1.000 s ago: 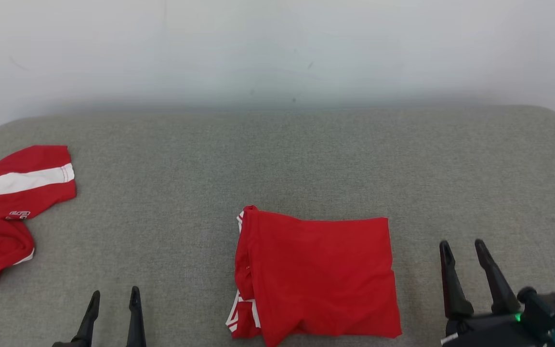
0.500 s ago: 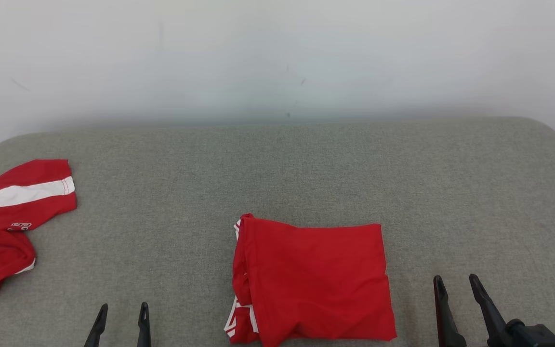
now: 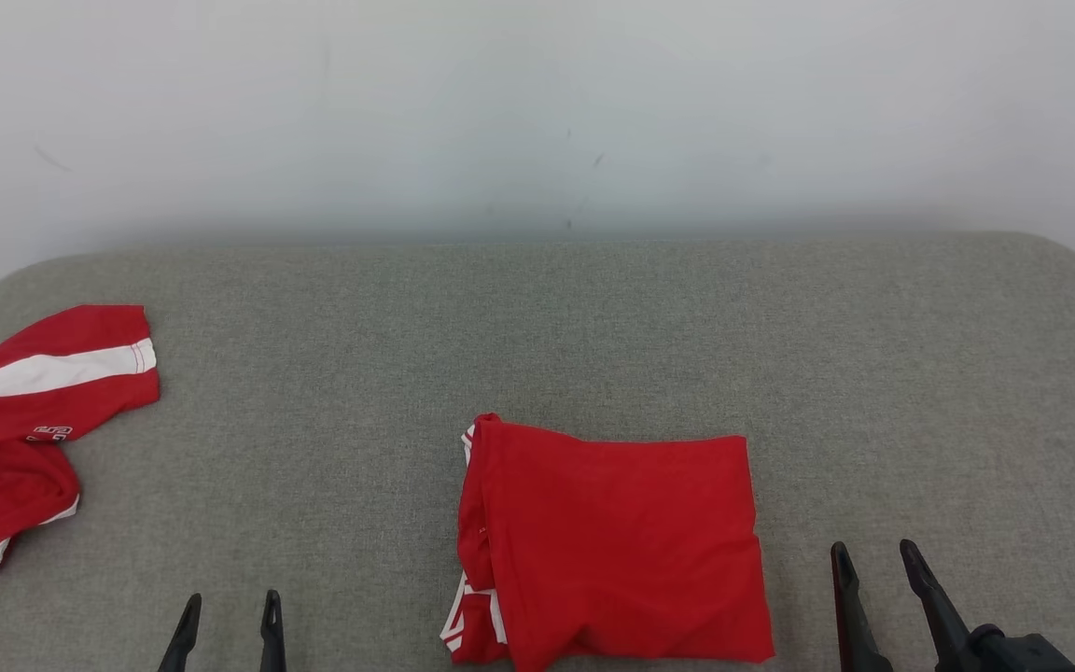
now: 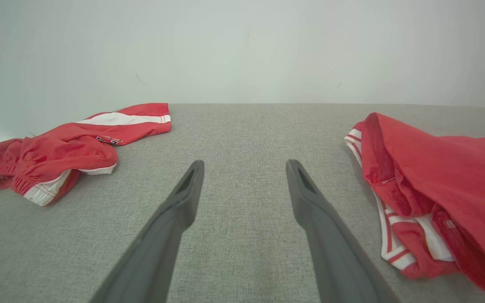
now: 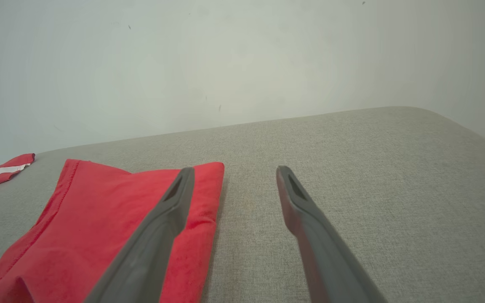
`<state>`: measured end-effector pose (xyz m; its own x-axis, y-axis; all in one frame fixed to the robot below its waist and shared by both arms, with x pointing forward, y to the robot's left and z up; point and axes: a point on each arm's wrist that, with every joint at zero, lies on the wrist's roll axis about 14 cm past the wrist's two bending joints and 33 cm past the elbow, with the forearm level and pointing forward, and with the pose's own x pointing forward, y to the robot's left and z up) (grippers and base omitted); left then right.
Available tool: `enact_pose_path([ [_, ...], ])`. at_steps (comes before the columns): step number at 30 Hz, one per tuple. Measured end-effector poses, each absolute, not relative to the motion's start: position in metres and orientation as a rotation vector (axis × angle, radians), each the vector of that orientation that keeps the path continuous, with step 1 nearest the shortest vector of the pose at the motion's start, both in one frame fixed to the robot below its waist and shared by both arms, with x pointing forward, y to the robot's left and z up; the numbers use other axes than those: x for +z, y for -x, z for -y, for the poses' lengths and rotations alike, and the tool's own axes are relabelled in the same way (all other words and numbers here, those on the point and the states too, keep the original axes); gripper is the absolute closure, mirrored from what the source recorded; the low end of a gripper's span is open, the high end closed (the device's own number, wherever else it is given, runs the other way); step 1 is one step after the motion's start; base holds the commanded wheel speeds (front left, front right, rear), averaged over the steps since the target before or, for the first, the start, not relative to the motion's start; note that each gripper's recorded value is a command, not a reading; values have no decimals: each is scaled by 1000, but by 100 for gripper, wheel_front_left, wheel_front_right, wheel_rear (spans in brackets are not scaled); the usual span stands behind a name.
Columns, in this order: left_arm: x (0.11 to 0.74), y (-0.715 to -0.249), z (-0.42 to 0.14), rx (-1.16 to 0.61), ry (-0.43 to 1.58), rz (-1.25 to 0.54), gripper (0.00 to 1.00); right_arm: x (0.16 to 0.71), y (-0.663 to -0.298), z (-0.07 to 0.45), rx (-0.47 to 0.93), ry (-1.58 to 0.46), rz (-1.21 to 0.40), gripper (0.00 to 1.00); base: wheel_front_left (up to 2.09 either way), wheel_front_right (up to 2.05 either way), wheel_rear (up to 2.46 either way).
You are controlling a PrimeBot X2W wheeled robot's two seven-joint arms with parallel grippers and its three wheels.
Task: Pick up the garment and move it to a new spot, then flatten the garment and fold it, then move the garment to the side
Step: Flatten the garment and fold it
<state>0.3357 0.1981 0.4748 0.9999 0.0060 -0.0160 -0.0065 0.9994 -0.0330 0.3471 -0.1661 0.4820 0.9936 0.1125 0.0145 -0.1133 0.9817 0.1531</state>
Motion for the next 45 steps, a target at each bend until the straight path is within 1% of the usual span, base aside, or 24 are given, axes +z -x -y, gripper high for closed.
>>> enact_pose_path([
  [45,472,-336,-200,9,35,-26,0,471,-345,161,126,-155,-31,0,0,0,0],
])
